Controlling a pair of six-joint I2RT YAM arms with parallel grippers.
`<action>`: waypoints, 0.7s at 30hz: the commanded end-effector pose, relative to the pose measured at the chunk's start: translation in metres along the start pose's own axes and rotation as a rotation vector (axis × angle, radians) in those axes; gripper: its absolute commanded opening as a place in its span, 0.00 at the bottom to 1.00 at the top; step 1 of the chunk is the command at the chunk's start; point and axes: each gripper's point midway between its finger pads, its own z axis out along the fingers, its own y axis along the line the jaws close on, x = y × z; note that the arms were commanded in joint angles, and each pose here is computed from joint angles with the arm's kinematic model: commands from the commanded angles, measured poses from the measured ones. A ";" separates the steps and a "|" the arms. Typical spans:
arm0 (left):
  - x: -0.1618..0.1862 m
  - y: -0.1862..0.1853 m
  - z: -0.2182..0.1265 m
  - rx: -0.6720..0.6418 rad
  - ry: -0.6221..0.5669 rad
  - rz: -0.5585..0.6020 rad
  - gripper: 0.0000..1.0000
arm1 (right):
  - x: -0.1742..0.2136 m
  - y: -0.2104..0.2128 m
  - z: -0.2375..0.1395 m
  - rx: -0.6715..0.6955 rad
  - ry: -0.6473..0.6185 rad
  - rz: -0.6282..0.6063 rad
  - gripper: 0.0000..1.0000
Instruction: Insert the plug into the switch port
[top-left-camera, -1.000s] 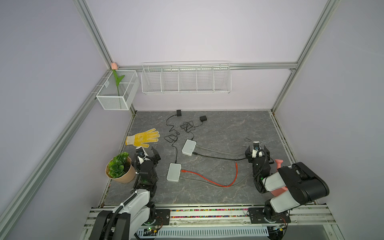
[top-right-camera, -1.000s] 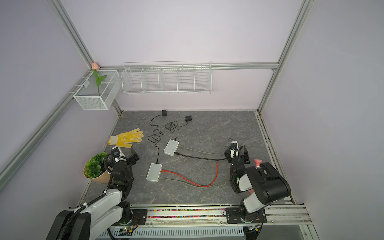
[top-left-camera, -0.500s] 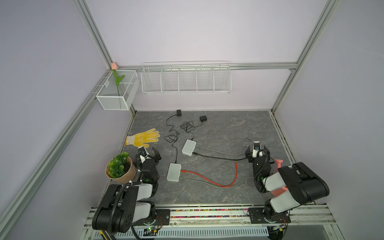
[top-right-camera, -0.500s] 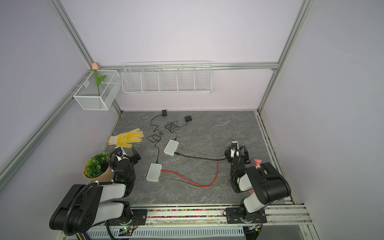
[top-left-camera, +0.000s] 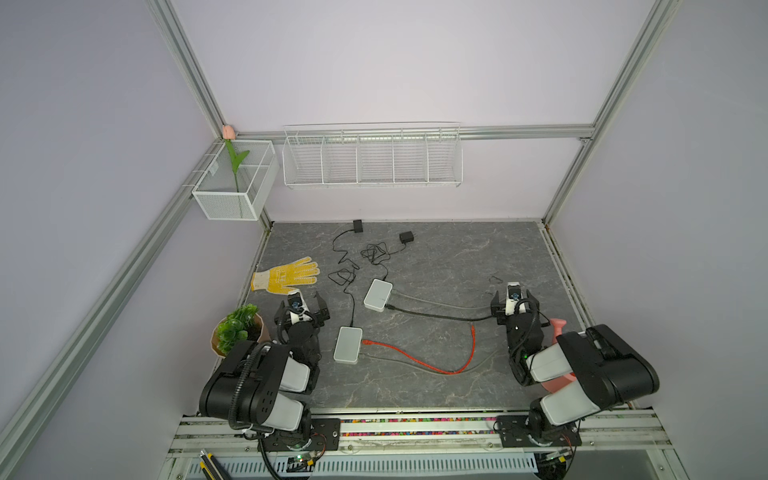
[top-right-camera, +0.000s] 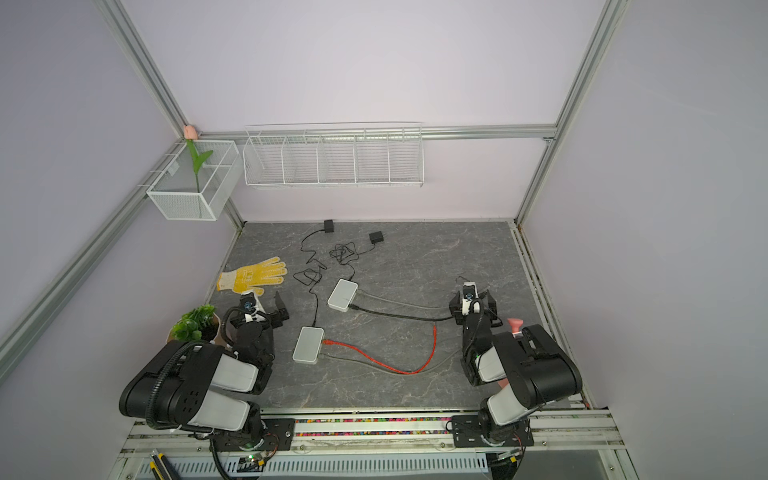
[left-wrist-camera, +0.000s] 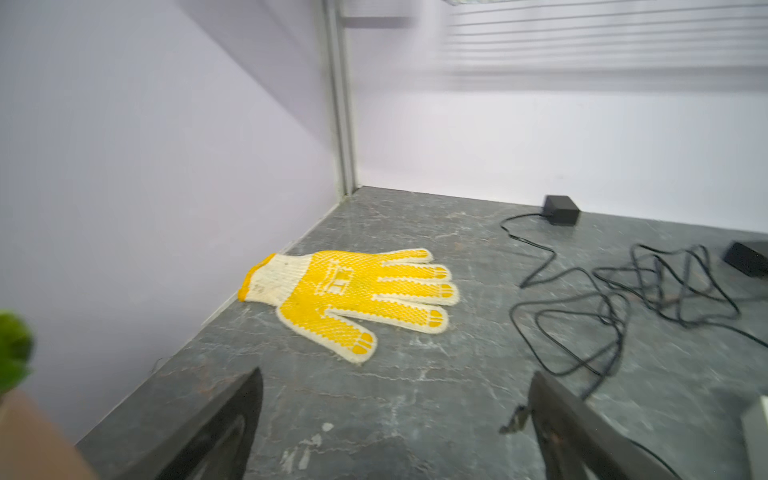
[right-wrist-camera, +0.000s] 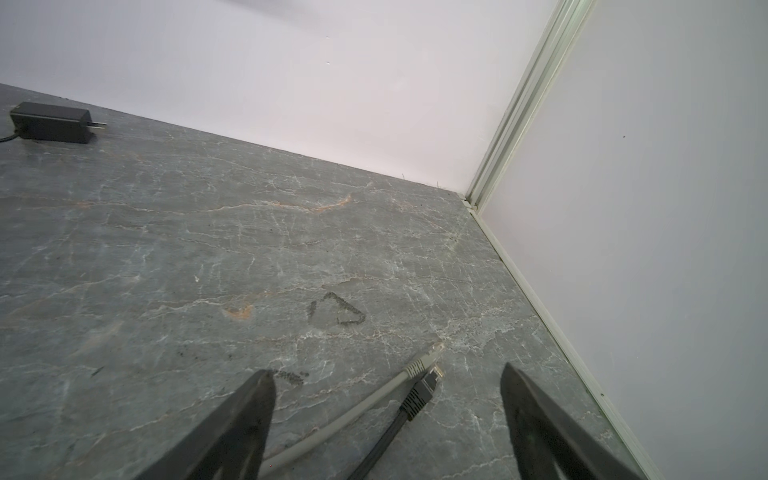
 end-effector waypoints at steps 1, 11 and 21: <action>-0.010 -0.028 0.000 0.116 -0.046 0.116 0.99 | -0.012 0.006 -0.001 -0.044 -0.055 0.007 0.88; -0.007 -0.039 0.000 0.169 -0.046 0.158 0.99 | -0.012 0.010 0.000 -0.069 -0.058 -0.008 0.88; -0.004 -0.028 0.011 0.089 -0.024 0.111 0.99 | -0.011 0.010 0.000 -0.068 -0.056 0.000 0.89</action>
